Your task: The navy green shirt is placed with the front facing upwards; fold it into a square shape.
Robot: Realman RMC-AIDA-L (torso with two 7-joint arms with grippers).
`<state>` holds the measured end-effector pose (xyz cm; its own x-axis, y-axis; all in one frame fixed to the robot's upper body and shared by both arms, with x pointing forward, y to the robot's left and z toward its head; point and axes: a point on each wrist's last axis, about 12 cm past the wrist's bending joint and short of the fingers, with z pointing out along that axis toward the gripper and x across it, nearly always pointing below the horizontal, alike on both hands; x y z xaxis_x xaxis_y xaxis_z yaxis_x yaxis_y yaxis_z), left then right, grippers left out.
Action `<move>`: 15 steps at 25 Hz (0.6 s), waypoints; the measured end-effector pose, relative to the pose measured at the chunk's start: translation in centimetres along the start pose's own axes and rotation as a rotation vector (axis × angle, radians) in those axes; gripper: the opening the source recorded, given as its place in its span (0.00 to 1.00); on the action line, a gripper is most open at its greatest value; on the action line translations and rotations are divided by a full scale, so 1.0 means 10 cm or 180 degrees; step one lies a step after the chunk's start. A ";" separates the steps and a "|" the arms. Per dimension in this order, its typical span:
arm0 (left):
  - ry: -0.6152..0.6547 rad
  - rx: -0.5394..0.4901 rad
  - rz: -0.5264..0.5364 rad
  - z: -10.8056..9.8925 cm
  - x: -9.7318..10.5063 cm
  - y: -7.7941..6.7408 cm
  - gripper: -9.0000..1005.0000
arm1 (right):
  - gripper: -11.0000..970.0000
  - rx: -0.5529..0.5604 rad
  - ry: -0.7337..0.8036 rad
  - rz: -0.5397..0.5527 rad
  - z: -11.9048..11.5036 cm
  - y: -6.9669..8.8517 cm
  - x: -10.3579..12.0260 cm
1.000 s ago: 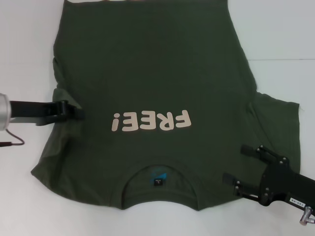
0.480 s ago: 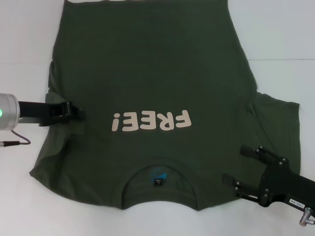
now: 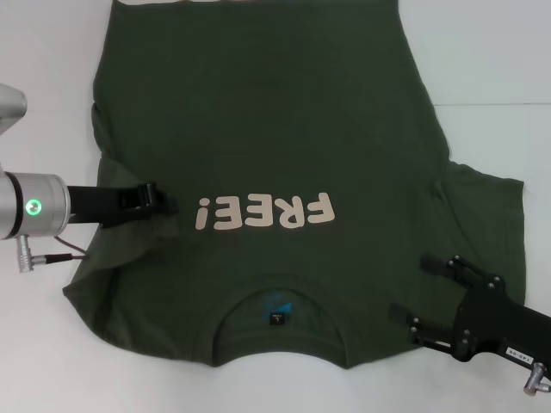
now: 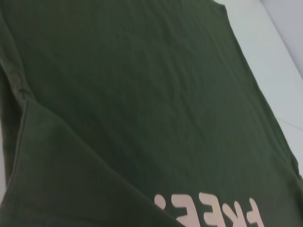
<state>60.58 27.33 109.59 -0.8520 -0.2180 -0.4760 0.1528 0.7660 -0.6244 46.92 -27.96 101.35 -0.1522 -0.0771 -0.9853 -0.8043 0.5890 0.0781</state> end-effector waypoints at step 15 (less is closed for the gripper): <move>-0.0150 -0.0037 -0.0066 0.12 -0.01 -0.02 0.02 | 0.96 -0.0002 -0.0003 0.0004 -0.01 0.00 0.00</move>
<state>61.26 26.51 109.04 -0.8304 -0.2618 -0.4918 0.1294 0.7680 -0.6273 46.86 -28.02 101.35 -0.1525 -0.0756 -0.9854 -0.8044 0.5887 0.0793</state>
